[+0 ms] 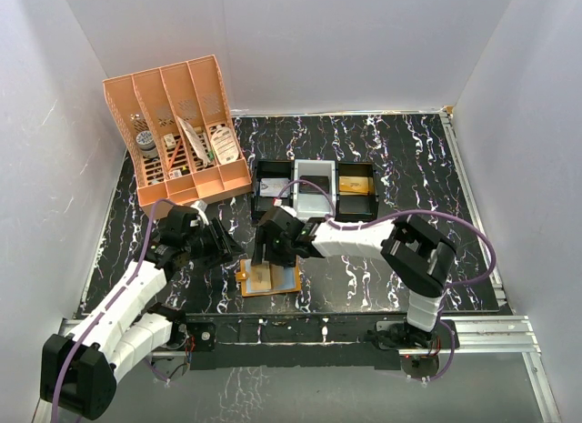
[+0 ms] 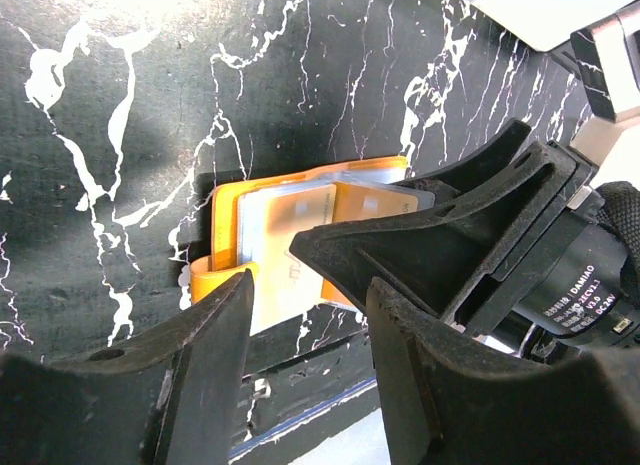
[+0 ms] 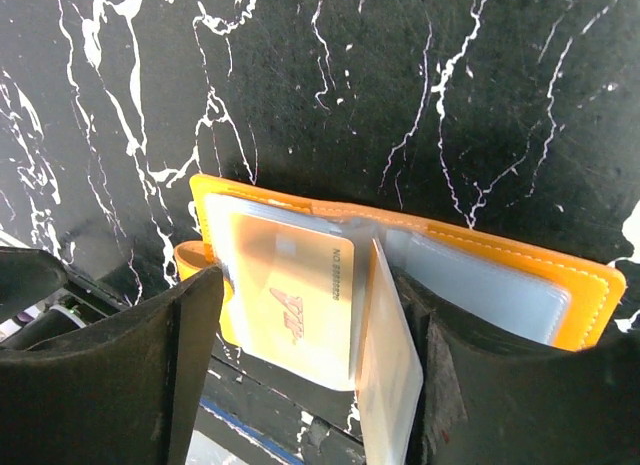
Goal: Take the credit cards out of the card holder
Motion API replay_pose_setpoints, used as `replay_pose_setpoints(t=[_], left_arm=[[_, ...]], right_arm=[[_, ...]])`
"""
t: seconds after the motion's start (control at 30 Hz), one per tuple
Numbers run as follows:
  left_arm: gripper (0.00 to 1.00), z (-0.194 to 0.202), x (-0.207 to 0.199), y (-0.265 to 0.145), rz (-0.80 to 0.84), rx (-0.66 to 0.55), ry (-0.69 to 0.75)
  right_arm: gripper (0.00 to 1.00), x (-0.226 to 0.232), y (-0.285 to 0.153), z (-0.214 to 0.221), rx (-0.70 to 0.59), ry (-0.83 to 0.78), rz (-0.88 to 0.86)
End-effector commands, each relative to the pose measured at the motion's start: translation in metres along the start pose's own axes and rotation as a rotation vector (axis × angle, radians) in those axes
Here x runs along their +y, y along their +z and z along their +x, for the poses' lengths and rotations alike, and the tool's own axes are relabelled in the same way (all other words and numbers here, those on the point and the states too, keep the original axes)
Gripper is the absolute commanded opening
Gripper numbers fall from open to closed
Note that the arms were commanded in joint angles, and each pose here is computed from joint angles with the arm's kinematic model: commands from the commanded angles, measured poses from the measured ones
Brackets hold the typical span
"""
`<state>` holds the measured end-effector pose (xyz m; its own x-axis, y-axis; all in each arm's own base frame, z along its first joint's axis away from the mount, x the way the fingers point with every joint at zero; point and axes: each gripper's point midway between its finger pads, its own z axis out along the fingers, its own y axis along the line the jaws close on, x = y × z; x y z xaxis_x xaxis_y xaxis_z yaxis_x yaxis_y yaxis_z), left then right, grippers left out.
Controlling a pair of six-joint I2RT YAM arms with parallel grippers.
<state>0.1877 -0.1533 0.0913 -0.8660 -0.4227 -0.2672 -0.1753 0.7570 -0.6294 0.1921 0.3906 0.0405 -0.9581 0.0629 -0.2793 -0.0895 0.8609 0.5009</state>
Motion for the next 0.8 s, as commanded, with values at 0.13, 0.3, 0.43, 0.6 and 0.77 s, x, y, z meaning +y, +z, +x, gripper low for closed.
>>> replay_pose_setpoints(t=[0.13, 0.3, 0.43, 0.6, 0.77], left_arm=[[0.45, 0.007, -0.007, -0.001, 0.045, 0.052, 0.018], [0.45, 0.005, -0.006, -0.001, 0.036, 0.04, 0.025], [0.46, 0.004, -0.007, 0.0, 0.039, 0.046, 0.025], [0.46, 0.003, -0.015, 0.001, 0.07, 0.06, 0.047], [0.46, 0.002, -0.029, 0.002, 0.131, 0.092, 0.079]], right_arm=[[0.66, -0.023, -0.034, -0.02, -0.1, 0.025, 0.092], [0.67, -0.051, -0.067, -0.042, -0.214, 0.068, 0.183], [0.65, -0.054, -0.088, -0.053, -0.28, 0.11, 0.148], [0.53, -0.007, -0.094, -0.051, -0.259, 0.104, -0.123], [0.43, 0.017, -0.077, -0.031, -0.154, 0.139, -0.288]])
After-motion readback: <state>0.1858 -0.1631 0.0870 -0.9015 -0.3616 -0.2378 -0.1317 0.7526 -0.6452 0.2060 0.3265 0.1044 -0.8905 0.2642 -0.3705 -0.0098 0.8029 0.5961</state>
